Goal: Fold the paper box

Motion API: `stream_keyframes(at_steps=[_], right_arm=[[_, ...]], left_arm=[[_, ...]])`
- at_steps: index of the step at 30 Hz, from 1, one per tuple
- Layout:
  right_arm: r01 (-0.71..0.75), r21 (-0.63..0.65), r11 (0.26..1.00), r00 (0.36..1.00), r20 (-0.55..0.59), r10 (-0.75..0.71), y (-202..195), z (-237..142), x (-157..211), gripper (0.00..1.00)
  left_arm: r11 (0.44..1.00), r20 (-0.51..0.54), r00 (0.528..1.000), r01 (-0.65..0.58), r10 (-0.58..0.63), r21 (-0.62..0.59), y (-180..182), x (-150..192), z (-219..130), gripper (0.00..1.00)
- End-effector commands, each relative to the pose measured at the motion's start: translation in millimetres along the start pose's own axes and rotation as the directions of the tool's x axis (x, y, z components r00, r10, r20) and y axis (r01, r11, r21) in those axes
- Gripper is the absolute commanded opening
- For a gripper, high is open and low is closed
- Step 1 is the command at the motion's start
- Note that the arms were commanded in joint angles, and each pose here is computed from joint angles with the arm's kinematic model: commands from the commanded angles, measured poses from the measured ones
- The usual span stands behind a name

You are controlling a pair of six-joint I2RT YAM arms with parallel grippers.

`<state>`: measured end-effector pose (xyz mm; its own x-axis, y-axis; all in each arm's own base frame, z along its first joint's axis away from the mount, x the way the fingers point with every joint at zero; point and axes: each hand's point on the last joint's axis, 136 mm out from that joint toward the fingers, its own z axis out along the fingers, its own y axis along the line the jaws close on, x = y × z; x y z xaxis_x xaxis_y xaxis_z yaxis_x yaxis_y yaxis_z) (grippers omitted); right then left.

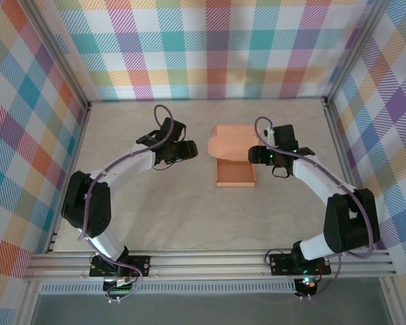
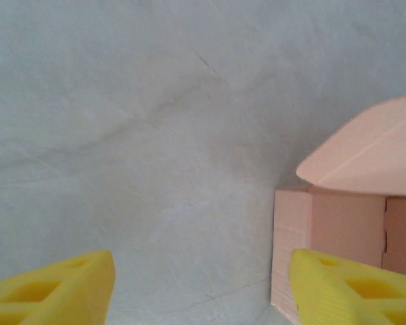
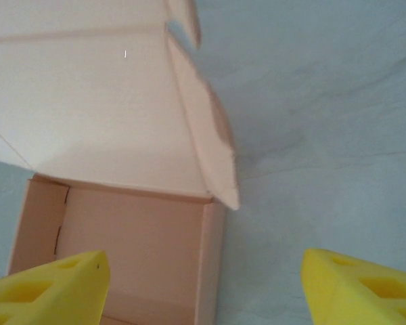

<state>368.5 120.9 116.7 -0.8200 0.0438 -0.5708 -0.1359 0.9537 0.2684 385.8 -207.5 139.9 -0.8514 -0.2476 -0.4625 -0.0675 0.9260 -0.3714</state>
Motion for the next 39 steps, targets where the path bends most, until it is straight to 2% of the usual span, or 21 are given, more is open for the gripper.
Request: stream_keyframes(at_steps=[1, 11, 24, 32, 39], right_arm=[[-0.064, -0.074, 0.995, 0.996, -0.073, 0.059, 10.5, 21.9, 25.9, 0.73], [-0.018, -0.059, 0.998, 0.989, -0.148, 0.010, 23.9, 48.7, 51.3, 0.70], [0.087, -0.115, 0.990, 0.977, -0.182, -0.107, 66.4, 69.5, 58.4, 0.70], [0.150, -0.114, 0.982, 0.963, -0.206, -0.171, 71.4, 77.5, 59.8, 0.55], [0.204, -0.111, 0.973, 0.949, -0.223, -0.225, 74.5, 78.3, 63.8, 0.49]], left_arm=[[1.000, 0.061, 0.998, -0.002, 0.004, -0.028, 16.4, -13.7, -13.1, 0.70], [0.999, 0.078, 0.996, 0.035, -0.033, -0.026, 31.8, -15.5, -19.9, 0.72], [0.997, 0.078, 0.994, 0.079, -0.078, -0.004, 44.2, -15.5, -19.8, 0.74], [0.997, 0.071, 0.994, 0.081, -0.080, -0.008, 47.9, -14.1, -18.6, 0.75], [0.996, 0.065, 0.994, 0.086, -0.086, -0.010, 49.7, -12.7, -16.1, 0.75]])
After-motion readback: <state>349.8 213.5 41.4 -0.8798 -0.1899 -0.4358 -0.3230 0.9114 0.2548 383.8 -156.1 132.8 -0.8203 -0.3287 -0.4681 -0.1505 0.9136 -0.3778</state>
